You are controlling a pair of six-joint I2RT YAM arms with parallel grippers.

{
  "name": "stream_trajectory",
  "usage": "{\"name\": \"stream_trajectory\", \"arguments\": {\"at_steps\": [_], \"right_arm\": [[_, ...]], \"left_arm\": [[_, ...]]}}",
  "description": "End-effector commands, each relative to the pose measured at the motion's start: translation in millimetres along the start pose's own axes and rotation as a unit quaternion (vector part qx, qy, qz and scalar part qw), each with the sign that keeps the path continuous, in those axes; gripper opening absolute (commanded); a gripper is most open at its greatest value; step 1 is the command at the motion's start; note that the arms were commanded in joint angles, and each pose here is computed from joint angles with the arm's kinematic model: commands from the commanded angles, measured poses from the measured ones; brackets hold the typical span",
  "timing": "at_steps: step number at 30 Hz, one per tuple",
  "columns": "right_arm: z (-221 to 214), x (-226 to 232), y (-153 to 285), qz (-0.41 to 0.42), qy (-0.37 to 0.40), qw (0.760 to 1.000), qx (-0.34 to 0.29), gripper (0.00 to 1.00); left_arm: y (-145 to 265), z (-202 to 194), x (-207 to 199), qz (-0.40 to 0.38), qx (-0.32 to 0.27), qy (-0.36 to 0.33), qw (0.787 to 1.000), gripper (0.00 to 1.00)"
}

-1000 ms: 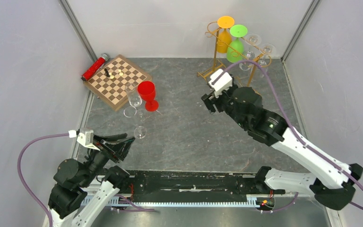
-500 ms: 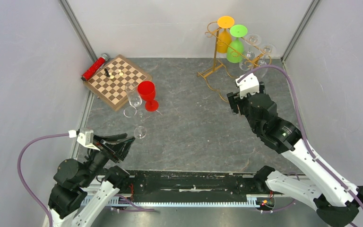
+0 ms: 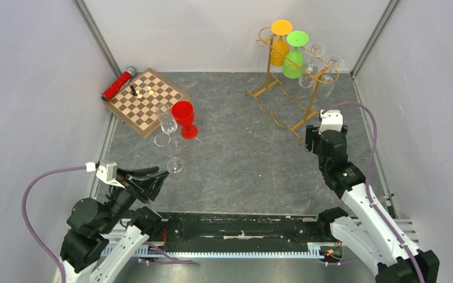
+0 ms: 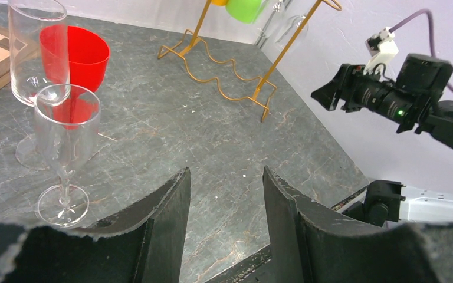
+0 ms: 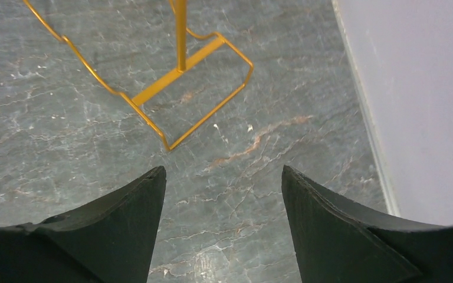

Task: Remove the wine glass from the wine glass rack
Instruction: Place the wine glass at the center of the board, then move the wine rack to the center of the board.

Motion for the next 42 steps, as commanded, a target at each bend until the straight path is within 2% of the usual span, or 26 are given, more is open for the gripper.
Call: {"name": "stream_trajectory", "arguments": {"at_steps": [1,11,15,23,42], "right_arm": [[-5,3,-14,-0.005,-0.075,0.995,-0.071,0.74],[-45,14,-34,-0.021,-0.098,0.98,-0.172,0.74],[-53,16,-41,-0.031,-0.095,0.977,-0.191,0.73],[-37,22,-55,-0.024,-0.105,0.966,-0.233,0.73],[-12,31,-105,-0.001,-0.101,0.96,-0.262,0.75]], "left_arm": [[4,4,-2,-0.018,-0.023,-0.019,0.999,0.55],[5,3,-4,-0.031,-0.017,-0.021,0.999,0.55],[5,3,-4,-0.031,-0.018,-0.021,0.999,0.55],[5,2,-3,-0.031,-0.016,-0.022,0.999,0.55],[3,2,-3,-0.028,-0.015,-0.021,0.999,0.55]]}}
Point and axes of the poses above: each gripper's point midway between its finger pads, its own y axis back along the fingers, its own x axis along the line the jaws close on, z = x × y, the point moved 9 cm from there along y, back along the fingers, and after that the axes turned 7 degrees about y, right-handed, at the moved point
